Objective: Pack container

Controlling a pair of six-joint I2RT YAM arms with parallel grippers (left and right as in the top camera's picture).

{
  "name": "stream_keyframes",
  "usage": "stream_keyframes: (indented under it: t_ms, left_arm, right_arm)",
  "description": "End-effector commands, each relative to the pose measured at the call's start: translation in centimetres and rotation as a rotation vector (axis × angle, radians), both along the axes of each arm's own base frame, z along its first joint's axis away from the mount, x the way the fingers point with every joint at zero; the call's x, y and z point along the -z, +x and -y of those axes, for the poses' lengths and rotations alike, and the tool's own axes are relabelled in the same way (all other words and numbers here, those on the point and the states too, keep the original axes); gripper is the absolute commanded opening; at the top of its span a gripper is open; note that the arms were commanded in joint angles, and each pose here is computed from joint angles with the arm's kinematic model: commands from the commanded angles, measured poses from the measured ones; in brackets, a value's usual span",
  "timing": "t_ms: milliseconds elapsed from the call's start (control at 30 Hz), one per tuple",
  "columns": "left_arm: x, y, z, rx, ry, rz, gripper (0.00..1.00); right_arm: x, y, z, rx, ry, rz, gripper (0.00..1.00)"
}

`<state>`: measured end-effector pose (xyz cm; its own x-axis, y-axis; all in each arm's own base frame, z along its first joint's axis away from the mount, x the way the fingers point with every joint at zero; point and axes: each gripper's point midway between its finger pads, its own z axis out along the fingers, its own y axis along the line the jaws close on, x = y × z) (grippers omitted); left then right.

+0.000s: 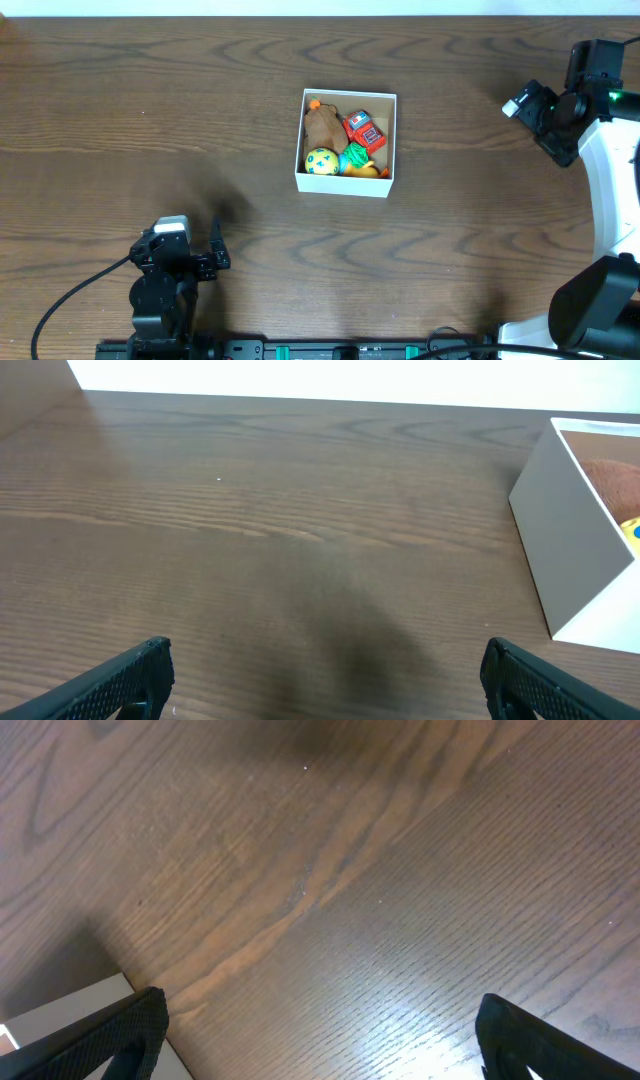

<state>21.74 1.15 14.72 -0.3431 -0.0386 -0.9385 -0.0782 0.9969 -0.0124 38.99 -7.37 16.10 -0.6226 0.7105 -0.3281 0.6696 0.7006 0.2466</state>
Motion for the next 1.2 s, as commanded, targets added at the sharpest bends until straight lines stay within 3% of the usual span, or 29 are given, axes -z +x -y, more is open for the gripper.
stream_keyframes:
  t_ms: [0, 733, 900, 1167]
  left_arm:
    - [0.3, 0.0, 0.3, 0.013, -0.009, -0.002, 0.98]
    - [0.3, 0.0, 0.3, 0.013, -0.009, -0.002, 0.98]
    - [0.3, 0.0, 0.3, 0.013, -0.008, -0.002, 0.98]
    - [0.4, 0.0, 0.3, 0.013, -0.008, -0.007, 0.98]
  right_arm:
    - [-0.7, 0.1, 0.4, 0.008, -0.001, 0.018, 0.99]
    - [-2.3, -0.2, -0.2, -0.01, -0.012, 0.059, 0.99]
    - [-7.7, -2.4, -0.5, -0.032, -0.154, 0.169, 0.99]
    - [-15.5, -9.9, -1.3, -0.013, -0.298, 0.418, 0.99]
